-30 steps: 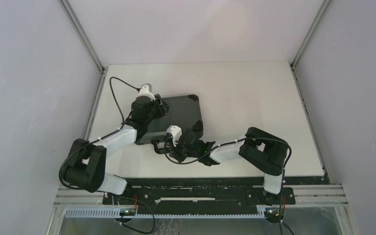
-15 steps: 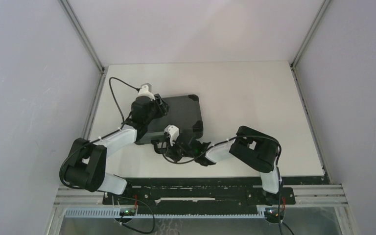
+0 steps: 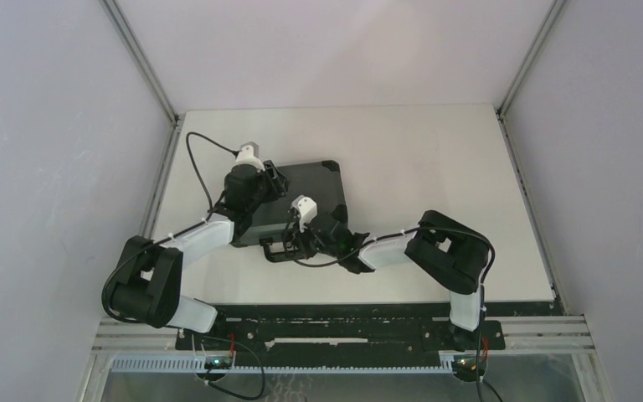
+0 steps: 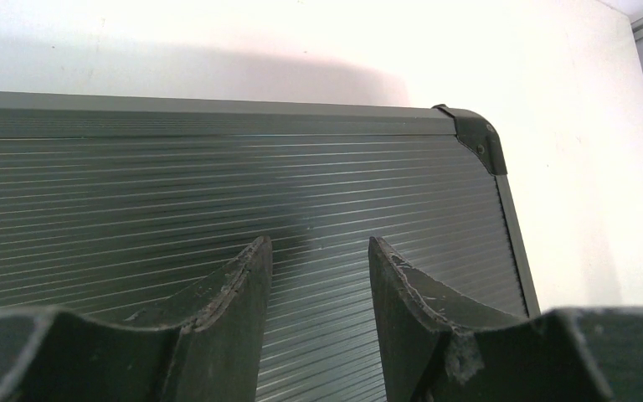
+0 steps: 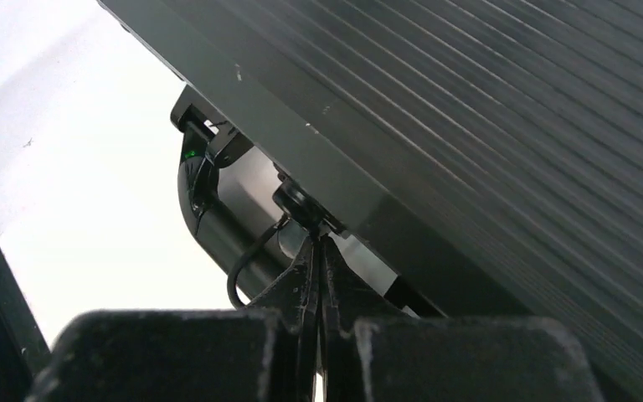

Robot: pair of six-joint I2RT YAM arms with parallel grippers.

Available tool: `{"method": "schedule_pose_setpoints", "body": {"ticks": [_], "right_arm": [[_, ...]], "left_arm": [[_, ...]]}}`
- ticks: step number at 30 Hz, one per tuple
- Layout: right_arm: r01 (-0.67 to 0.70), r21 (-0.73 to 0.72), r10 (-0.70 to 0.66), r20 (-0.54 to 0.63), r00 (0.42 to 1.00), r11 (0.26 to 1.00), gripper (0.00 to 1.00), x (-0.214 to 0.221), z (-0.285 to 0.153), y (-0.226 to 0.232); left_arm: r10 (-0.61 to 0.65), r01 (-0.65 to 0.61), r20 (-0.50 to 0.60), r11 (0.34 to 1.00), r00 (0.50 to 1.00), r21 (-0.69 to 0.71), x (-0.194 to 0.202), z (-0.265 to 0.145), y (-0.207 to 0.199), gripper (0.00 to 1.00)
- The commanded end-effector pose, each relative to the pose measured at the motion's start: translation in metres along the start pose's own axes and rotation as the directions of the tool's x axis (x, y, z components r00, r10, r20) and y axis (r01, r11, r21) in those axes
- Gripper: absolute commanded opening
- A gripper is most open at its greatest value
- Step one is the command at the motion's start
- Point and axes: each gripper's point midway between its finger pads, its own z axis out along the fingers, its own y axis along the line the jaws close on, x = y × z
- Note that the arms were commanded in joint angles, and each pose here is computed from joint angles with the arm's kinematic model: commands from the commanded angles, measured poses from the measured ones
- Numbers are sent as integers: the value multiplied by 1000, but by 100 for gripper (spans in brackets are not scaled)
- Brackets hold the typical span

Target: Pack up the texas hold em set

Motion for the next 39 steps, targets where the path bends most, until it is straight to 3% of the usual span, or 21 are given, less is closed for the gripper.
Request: {"method": "schedule_pose_setpoints", "body": {"ticks": [1,12,16,19,29,39], "right_arm": [[-10,125,-7,135,991,992,0,-50,3,-46],[12,88,-16,52,999,996,0,-25,-9,-22],[-78,18,76,68,995,997,35,-25,-13,-10],[-165,-57,169,57,984,985,48,-28,-16,3],[-308,-153,305,-39,951,939,57,-12,-14,22],[-330,-144,312,-136,940,933,67,2,2,35]], "left_arm": [[-3,-1,-95,999,995,-45,32,-3,19,52],[-13,11,-90,1000,996,-16,29,-3,13,52],[-18,17,-102,1000,995,-13,35,-3,14,51],[-20,19,-97,1000,995,-10,34,-4,13,51],[-27,27,-98,1000,995,-4,36,-5,13,51],[-30,30,-88,1000,996,-2,34,-8,13,51]]}}
